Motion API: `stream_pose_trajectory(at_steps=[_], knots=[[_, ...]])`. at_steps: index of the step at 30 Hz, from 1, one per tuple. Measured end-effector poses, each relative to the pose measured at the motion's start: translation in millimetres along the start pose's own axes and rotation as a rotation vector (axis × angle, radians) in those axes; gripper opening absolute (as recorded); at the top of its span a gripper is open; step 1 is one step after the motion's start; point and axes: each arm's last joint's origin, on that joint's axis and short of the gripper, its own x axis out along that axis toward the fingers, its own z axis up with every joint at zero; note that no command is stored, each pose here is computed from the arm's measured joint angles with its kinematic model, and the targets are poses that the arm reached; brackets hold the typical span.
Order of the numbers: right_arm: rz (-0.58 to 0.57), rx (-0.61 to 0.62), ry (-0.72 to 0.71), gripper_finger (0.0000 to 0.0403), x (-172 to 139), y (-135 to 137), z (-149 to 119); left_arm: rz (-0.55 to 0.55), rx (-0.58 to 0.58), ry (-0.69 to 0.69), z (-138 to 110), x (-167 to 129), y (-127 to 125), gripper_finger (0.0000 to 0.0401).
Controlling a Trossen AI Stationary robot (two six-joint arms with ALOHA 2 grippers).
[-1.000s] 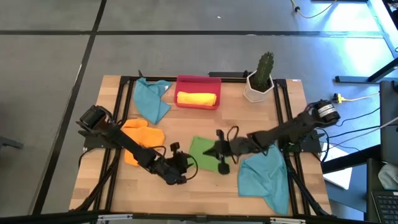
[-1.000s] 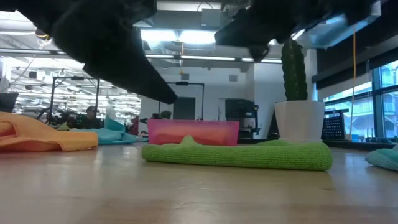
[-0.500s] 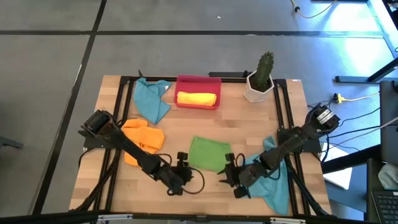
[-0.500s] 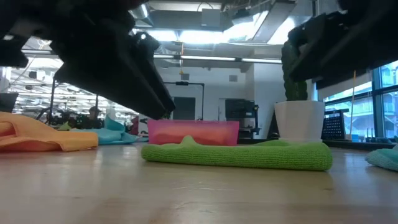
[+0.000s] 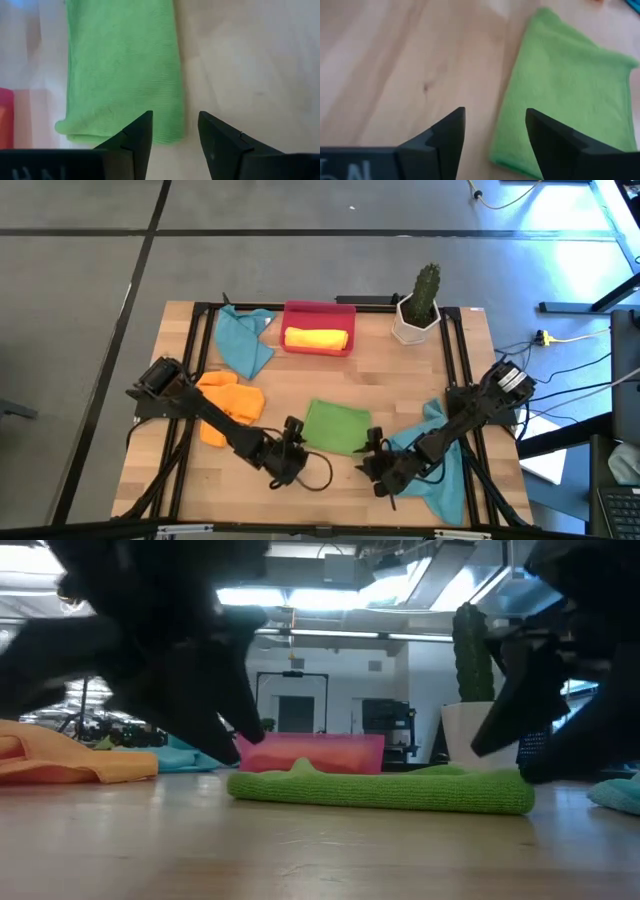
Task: Roll microfiber towels into tight, uniform cylinder then place into a basket
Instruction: Roll the green towel
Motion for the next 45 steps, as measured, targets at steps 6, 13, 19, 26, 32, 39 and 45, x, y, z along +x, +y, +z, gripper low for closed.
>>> stream_pose_trajectory(at_steps=[6,13,19,26,32,39,45], knots=[[-0.026,0.016,0.066,0.0205,0.7,-2.1,-7.6,-0.016,0.048,0.026,-1.7,9.5,7.6,0.0164],[-0.021,0.023,0.073,0.0204,-0.8,-0.1,-9.0,-0.051,0.07,0.06,-6.1,28.1,2.3,0.0165],[-0.013,0.017,0.082,0.0204,-1.1,0.4,-9.8,-0.019,0.085,0.079,-8.7,32.5,-0.5,0.0165],[-0.013,0.008,0.088,0.0204,-1.1,0.2,-10.5,0.021,0.14,0.088,-9.9,33.2,-0.2,0.0157],[-0.019,-0.01,0.108,0.0204,2.1,1.5,-14.4,0.036,0.143,0.099,-11.2,34.8,1.9,0.0141],[-0.075,-0.035,0.113,0.0204,16.0,8.8,-23.9,0.039,0.164,0.117,-14.0,40.3,0.1,0.0109],[-0.108,-0.061,0.1,0.0204,14.7,11.8,-25.8,0.036,0.176,0.123,-15.2,42.7,-1.8,0.0062]])
